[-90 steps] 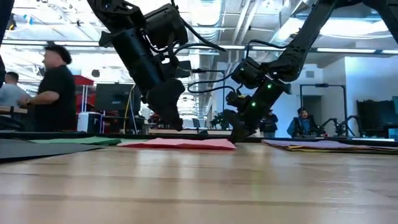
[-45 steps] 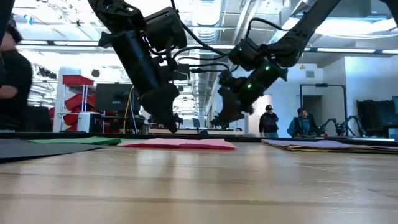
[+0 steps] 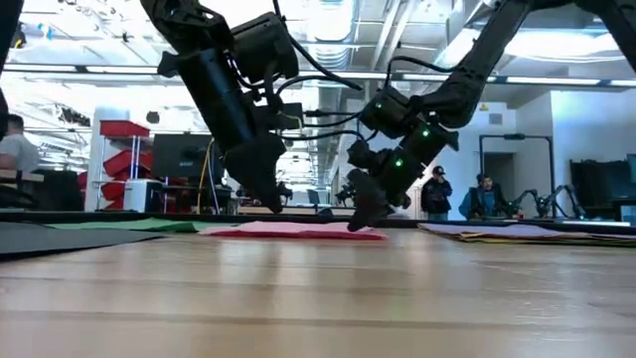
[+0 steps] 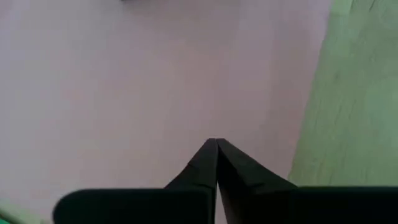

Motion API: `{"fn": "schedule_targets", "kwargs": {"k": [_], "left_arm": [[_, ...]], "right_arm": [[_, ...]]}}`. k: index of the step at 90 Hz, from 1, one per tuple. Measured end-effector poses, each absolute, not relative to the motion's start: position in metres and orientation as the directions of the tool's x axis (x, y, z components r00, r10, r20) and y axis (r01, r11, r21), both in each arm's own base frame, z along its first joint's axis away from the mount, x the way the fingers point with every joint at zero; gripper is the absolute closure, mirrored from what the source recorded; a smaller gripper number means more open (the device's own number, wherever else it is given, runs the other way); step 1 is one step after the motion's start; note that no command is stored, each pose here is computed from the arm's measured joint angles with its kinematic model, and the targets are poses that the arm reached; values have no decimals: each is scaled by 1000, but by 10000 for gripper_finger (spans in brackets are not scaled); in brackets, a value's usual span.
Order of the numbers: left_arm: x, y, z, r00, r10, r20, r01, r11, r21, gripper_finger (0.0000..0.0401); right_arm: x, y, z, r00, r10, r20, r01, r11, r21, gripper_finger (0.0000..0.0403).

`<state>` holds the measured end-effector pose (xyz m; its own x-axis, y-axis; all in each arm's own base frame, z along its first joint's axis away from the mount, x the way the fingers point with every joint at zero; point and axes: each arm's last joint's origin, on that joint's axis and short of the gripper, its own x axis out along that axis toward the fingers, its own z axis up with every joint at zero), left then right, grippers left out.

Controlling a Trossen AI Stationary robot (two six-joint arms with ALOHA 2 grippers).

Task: Organize paper
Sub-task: Stack the pink paper on top of the pink paper

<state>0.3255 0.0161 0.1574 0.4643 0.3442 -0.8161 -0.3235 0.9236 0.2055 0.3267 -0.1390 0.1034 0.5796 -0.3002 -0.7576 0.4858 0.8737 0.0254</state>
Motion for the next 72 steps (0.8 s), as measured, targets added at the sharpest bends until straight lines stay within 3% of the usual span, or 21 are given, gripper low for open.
{"fn": "schedule_targets", "kwargs": {"k": [40,54,72], "left_arm": [[323,15,152,470,340,-814,-348,919,183,401],[318,12,141,514,240,-823,-308,948,84,401],[321,5,141,559,145,-816,-211,977,28,401]], "right_arm": [[320,-137,107,534,-310,-787,495,869,-6,403],[315,-138,125,555,-327,-765,460,887,-46,403],[304,-135,176,627,-364,-688,420,903,-95,403]]}}
